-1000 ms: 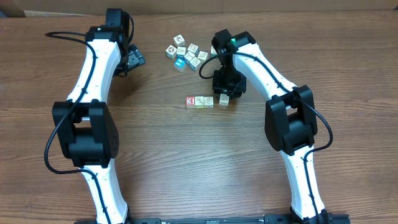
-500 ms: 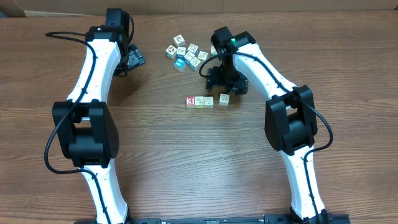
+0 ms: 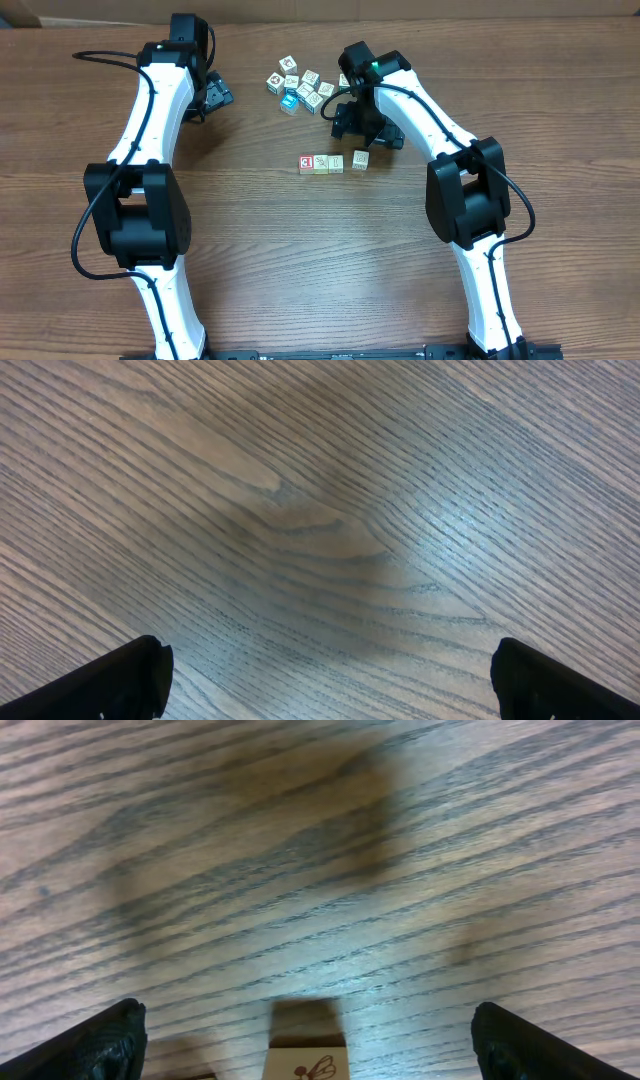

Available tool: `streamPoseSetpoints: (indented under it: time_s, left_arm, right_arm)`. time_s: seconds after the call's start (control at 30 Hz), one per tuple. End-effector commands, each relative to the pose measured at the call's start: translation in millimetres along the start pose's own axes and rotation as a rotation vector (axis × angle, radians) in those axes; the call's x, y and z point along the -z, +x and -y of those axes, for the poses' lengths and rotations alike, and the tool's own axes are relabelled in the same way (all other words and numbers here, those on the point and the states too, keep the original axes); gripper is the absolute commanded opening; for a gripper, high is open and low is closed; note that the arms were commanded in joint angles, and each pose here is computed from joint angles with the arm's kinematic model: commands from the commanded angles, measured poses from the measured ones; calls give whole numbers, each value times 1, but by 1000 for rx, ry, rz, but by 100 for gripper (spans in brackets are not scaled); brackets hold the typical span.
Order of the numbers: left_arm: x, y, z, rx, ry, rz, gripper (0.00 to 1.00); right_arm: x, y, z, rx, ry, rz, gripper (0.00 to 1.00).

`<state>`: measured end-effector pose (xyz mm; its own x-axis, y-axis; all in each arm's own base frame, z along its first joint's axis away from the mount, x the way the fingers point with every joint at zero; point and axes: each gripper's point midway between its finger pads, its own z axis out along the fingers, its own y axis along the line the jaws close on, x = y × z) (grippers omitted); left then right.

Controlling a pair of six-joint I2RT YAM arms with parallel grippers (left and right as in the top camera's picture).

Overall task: Form a horizontal line
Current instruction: 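Open the right gripper and release the B block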

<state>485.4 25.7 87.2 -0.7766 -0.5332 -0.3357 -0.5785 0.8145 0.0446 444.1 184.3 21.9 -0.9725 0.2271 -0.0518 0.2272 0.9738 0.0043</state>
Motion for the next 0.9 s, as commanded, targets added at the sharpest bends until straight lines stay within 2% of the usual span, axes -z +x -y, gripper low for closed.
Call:
streamPoseSetpoints:
  time_s: [0.0,0.07,0.1,0.3,0.43,0.87]
  left_arm:
    - [-2,-3,5,-6,7,3,100]
    - [-2,-3,5,-6,8,3,100]
    - [-2,-3,5,-6,8,3,100]
    - [-2,-3,5,-6,8,3,100]
    - [-2,-3,5,-6,8,3,100]
    - [-2,-3,5,-6,7,3,100]
  right_arm:
    - [4,-7,14,-43,19,14,100]
    - [4,-8,20,-55,26,6,98]
    - [4,-9,24,-62,30,0,93]
    - [4,-7,41,-87,56,-34,34]
    - [5,-5,46,-89,67,-50,11]
    - [8,21,53,-64,123,-140,9]
